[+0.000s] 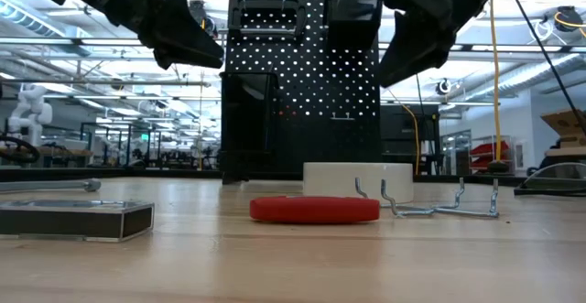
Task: Hang tools onto peg board
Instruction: Hang the gray hacksaw on the black peg board
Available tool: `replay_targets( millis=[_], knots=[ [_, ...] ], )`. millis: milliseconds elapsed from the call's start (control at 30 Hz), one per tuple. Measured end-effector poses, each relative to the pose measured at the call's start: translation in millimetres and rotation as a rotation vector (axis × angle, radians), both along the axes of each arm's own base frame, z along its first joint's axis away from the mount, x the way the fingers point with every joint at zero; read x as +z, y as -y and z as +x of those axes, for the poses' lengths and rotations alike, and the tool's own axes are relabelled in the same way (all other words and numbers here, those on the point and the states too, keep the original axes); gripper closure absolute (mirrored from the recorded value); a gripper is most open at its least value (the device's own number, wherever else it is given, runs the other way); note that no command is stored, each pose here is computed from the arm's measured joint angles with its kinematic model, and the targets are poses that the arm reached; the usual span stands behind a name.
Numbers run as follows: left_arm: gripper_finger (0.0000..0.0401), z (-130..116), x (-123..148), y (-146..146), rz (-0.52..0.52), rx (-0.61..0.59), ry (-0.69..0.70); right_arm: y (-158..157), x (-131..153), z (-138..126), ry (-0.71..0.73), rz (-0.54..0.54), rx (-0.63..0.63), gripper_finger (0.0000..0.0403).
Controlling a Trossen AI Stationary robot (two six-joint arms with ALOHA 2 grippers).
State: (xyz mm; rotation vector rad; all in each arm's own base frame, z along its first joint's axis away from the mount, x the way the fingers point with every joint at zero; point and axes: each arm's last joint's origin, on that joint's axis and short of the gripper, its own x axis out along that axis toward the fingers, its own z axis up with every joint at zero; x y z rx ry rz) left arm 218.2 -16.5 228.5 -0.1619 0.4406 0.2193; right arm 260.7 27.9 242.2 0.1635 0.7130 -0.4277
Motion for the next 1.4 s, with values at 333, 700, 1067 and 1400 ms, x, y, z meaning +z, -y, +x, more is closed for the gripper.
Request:
replay_targets(
  millis=[333, 700, 1067, 1400],
  knots=[
    [0.0241, 1.5, -2.8, 5.3, 0.187, -0.138, -0.049, -0.5, -9.0, 5.4, -0.034, -0.010, 0.000, 0.0184],
    [0.0241, 2.5, 1.6, 31.8, 0.142, -0.300, 0.032, -33.0, -17.9, 15.2, 0.011, 0.245, 0.130, 0.0185],
    [0.0241, -8.1, -9.9, 61.4, -0.069, -0.454, -0.077, -67.0, -11.5, 11.7, 0.081, 0.240, 0.275, 0.0186],
    [0.0241, -24.8, -36.4, 56.5, -0.294, -0.048, -0.354, -66.2, -11.2, 11.7, 0.084, 0.161, 0.276, 0.0186]
  ],
)
